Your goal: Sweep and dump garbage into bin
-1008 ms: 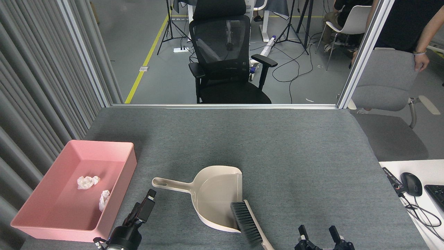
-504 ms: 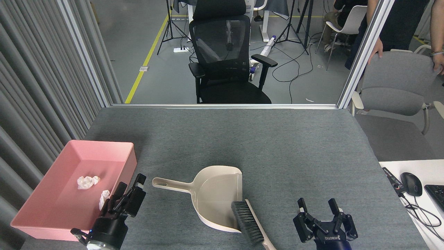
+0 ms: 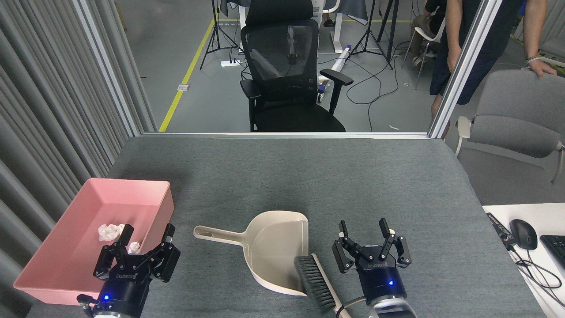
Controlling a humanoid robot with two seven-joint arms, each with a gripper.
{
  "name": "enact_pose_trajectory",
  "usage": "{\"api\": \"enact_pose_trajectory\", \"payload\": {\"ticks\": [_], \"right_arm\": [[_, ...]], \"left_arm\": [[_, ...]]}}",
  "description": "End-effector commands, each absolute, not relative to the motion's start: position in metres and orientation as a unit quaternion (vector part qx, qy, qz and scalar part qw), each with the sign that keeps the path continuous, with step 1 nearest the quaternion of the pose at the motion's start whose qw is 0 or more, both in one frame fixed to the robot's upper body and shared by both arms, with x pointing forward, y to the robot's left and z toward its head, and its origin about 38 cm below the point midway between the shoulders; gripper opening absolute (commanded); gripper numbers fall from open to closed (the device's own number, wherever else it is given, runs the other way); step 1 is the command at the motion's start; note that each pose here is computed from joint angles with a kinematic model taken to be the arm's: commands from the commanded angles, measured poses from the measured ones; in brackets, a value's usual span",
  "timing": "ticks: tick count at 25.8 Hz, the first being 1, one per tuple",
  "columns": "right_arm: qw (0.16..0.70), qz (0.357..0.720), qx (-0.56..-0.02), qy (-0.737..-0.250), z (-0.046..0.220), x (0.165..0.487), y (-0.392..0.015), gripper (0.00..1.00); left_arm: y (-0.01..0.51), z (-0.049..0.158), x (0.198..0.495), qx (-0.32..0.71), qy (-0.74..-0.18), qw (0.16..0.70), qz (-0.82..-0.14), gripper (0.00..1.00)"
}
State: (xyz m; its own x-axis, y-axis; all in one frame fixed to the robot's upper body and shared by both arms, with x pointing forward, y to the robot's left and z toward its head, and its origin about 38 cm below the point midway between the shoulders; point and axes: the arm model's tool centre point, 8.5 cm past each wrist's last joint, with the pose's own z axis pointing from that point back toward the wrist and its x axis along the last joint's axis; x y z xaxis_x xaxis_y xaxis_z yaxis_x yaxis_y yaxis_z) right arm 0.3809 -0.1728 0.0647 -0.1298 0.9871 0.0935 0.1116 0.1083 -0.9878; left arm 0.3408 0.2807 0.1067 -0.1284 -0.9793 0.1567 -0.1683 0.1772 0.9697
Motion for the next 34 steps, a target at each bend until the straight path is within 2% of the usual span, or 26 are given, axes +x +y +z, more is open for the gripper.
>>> {"api": "enact_pose_trajectory", "payload": {"ticks": [1, 9, 13, 19, 25, 29, 34], "right_arm": [[0.459, 0.464, -0.477, -0.589, 0.061, 0.375, -0.170, 0.98], [0.469, 0.441, -0.469, -0.604, 0.059, 0.368, -0.152, 0.98], [0.497, 0.450, -0.449, -0.591, 0.055, 0.368, -0.140, 0.98], [0.502, 0.449, -0.453, -0.584, 0.056, 0.370, -0.141, 0.98], [0.503, 0.496, -0.414, -0.574, 0.054, 0.371, -0.114, 0.98], [0.519, 0.485, -0.446, -0.544, 0.053, 0.378, -0.126, 0.98], [0.520, 0.488, -0.450, -0.537, 0.048, 0.374, -0.132, 0.98]], "left_arm": [[0.301, 0.103, 0.334, 0.487, -0.592, 0.475, -0.433, 0.98], [0.308, 0.091, 0.321, 0.489, -0.580, 0.489, -0.430, 0.98], [0.303, 0.088, 0.321, 0.492, -0.566, 0.470, -0.466, 0.98], [0.303, 0.089, 0.322, 0.493, -0.563, 0.463, -0.475, 0.98], [0.321, 0.095, 0.317, 0.516, -0.547, 0.474, -0.459, 0.98], [0.320, 0.096, 0.316, 0.514, -0.550, 0.471, -0.459, 0.98], [0.306, 0.095, 0.320, 0.501, -0.561, 0.463, -0.468, 0.98]]}}
